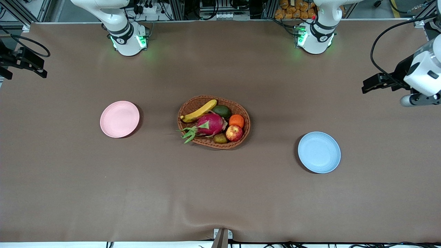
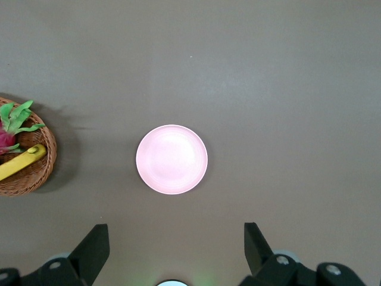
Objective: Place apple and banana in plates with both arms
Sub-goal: 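Move the left gripper over the blue plate toward the fruit basket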
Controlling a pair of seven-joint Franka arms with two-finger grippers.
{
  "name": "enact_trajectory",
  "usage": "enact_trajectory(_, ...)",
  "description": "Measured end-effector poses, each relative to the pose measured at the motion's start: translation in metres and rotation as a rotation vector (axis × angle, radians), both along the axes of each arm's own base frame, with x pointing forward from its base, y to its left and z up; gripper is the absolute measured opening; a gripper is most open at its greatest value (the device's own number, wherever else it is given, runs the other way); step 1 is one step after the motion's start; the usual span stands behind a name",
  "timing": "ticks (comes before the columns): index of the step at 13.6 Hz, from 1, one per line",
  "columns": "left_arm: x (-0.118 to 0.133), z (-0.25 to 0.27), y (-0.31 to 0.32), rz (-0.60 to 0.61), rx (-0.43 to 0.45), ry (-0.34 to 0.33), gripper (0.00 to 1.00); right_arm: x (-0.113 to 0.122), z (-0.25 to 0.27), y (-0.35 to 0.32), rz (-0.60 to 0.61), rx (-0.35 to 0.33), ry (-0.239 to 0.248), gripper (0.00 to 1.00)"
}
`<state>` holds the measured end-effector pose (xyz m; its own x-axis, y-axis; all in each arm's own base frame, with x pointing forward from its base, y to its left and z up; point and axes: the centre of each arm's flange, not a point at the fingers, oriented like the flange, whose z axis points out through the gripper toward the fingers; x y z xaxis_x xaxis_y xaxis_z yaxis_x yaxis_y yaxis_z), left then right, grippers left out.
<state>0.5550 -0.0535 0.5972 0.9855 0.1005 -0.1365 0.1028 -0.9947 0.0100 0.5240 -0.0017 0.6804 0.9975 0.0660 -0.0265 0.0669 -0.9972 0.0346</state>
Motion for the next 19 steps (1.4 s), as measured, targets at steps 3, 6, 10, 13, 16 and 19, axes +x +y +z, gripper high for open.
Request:
enact_trajectory(3,0.004,-0.019,-0.017,0.016,0.002,0.002,1.0,0.0,0.0,0.0,0.0,0.0,0.0,1.0)
enact_trajectory(6,0.005,-0.037,-0.036,0.038,0.005,-0.01,1.0,0.0,0.0,0.0,-0.001,0.0,0.0,1.0)
enact_trajectory(10,0.007,-0.064,-0.045,0.042,0.004,-0.024,1.0,0.0,0.0,-0.001,-0.001,0.0,0.0,1.0)
enact_trajectory(13,0.007,-0.079,-0.052,0.036,0.001,-0.034,1.0,0.0,0.0,-0.001,-0.001,0.0,0.0,1.0)
enact_trajectory(16,0.005,-0.094,-0.071,0.051,-0.002,-0.058,1.0,0.0,0.0,-0.001,-0.002,0.0,0.0,1.0)
enact_trajectory(19,0.004,-0.115,-0.1,0.077,-0.011,-0.06,1.0,0.0,0.0,-0.001,-0.002,0.0,0.0,1.0)
